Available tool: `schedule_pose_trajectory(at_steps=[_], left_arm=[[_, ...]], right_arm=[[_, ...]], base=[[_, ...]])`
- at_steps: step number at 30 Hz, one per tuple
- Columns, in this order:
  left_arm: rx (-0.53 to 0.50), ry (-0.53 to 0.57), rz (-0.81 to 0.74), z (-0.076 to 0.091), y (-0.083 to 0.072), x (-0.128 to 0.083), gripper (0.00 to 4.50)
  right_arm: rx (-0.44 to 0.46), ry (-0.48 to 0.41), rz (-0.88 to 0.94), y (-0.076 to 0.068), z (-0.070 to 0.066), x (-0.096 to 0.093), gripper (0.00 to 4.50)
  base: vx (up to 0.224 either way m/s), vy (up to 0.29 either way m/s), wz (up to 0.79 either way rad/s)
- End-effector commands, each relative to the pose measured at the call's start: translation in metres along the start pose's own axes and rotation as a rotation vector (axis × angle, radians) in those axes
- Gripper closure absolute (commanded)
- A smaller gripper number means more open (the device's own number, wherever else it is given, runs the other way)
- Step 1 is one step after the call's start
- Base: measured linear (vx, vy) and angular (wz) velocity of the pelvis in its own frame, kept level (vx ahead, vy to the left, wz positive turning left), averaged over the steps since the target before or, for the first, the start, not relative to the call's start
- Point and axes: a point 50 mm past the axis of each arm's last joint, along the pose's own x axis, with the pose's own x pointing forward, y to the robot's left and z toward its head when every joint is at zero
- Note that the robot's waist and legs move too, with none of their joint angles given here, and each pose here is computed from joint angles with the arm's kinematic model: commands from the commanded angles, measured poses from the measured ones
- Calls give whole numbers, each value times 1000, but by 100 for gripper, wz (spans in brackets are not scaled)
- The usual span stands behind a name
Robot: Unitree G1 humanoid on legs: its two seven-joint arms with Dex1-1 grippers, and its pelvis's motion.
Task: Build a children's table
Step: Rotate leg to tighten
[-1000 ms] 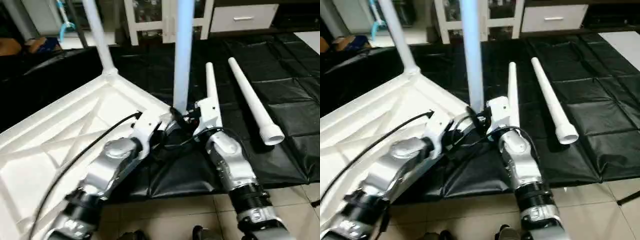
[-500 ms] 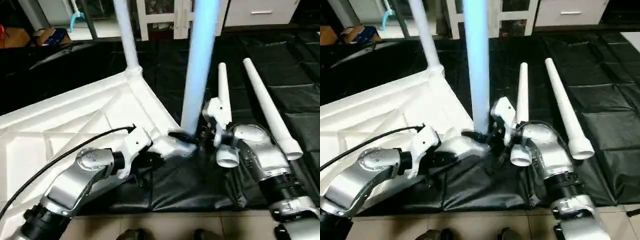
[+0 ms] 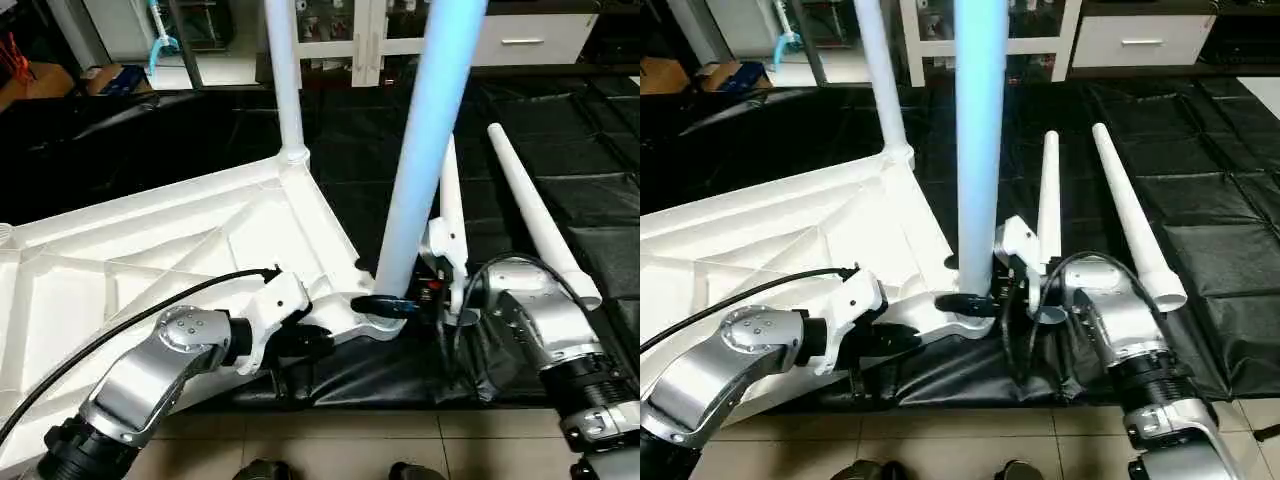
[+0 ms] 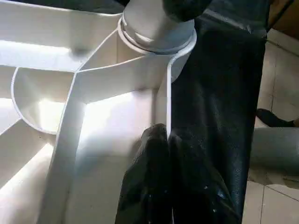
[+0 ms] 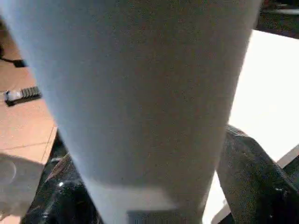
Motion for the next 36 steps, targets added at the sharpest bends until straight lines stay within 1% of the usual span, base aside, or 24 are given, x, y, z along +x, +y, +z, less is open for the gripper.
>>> schedule_pose_trajectory(at_steps=[1, 11, 12, 13, 16, 18, 20, 23, 28, 32, 34, 35, 36], left_arm=[[-72, 88, -95, -21, -11, 2, 450], [-71, 88, -91, -21, -11, 3, 450], [-70, 88, -92, -21, -11, 3, 450], [-70, 88, -93, -21, -11, 3, 450], [-70, 89, -93, -21, -11, 3, 450], [-71, 90, -93, -21, -11, 2, 450], [-73, 91, -94, -21, -11, 2, 450], [-74, 92, -97, -22, -11, 2, 450], [-75, 91, -96, -21, -11, 2, 450], [-76, 90, -91, -21, -11, 2, 450], [-77, 85, -69, -21, -9, 3, 450], [-77, 84, -69, -21, -9, 3, 450], [-85, 72, -18, -19, -3, 5, 450]], right_arm=[[-1, 34, -72, -7, -1, -19, 128], [13, 66, -70, -3, -8, -24, 128], [21, 72, -67, -2, -10, -23, 154], [28, 78, -65, -2, -12, -24, 163], [36, 86, -66, -2, -14, -25, 172], [42, 102, -63, -3, -16, -28, 194], [42, 110, -59, -2, -16, -30, 203], [45, 121, -51, -1, -18, -30, 233], [56, 135, -43, 1, -21, -29, 248], [62, 137, -75, -1, -24, -26, 251], [59, 138, -138, -6, -26, -25, 251], [59, 138, -139, -6, -26, -25, 251], [62, 143, -224, -12, -30, -21, 252]], base=[[0, 0, 0], [0, 0, 0], [0, 0, 0], [0, 0, 0], [0, 0, 0], [0, 0, 0], [0, 0, 0], [0, 0, 0], [0, 0, 0], [0, 0, 0], [0, 0, 0], [0, 0, 0], [0, 0, 0]])
